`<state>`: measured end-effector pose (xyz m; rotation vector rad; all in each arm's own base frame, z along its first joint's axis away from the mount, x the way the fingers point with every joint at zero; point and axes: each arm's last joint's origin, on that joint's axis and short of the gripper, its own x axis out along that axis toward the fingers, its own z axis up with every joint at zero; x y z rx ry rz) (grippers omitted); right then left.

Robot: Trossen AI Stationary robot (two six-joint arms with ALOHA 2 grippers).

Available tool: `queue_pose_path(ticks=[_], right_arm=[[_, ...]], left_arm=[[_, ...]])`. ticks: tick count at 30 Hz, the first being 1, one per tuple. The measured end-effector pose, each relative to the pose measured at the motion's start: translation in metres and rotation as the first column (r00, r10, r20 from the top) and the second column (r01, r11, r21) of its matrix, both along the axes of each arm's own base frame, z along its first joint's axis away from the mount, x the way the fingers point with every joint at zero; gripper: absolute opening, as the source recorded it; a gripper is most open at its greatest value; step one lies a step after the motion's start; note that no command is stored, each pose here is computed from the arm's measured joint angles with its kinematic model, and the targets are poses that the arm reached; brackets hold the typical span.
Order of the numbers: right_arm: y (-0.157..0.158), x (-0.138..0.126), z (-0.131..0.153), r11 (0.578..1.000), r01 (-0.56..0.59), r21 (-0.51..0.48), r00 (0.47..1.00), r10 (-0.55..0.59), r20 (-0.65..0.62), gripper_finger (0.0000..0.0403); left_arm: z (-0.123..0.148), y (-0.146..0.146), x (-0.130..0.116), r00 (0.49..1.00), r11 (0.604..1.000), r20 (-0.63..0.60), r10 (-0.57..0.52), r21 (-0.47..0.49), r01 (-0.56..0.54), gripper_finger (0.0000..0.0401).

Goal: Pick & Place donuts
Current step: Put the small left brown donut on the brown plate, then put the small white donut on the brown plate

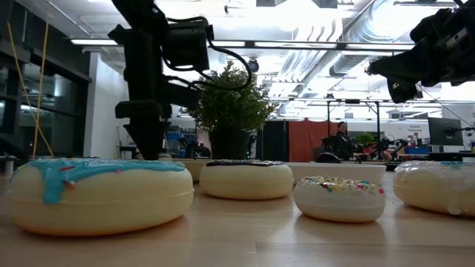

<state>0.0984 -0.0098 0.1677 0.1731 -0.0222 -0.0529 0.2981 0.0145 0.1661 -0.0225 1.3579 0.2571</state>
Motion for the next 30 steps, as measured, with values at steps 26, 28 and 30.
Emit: queue_pose_path(ticks=[26,28,30], right_arm=[[0.000,0.000,0.000,1.000,0.000,-0.001,1.000,0.000,0.004,0.0000],[0.000,0.000,0.000,1.000,0.000,0.000,1.000,0.000,0.004,0.0000],[0.000,0.000,0.000,1.000,0.000,0.000,1.000,0.000,0.003,0.0000]], left_arm=[[-0.001,-0.008,-0.001,1.000,0.999,-0.009,-0.023,0.027,0.024,0.0299],[0.002,-0.008,0.001,1.000,0.999,0.003,-0.023,0.044,0.023,0.0299],[0.006,-0.011,0.004,0.999,0.998,0.017,-0.029,0.061,0.028,0.0299]])
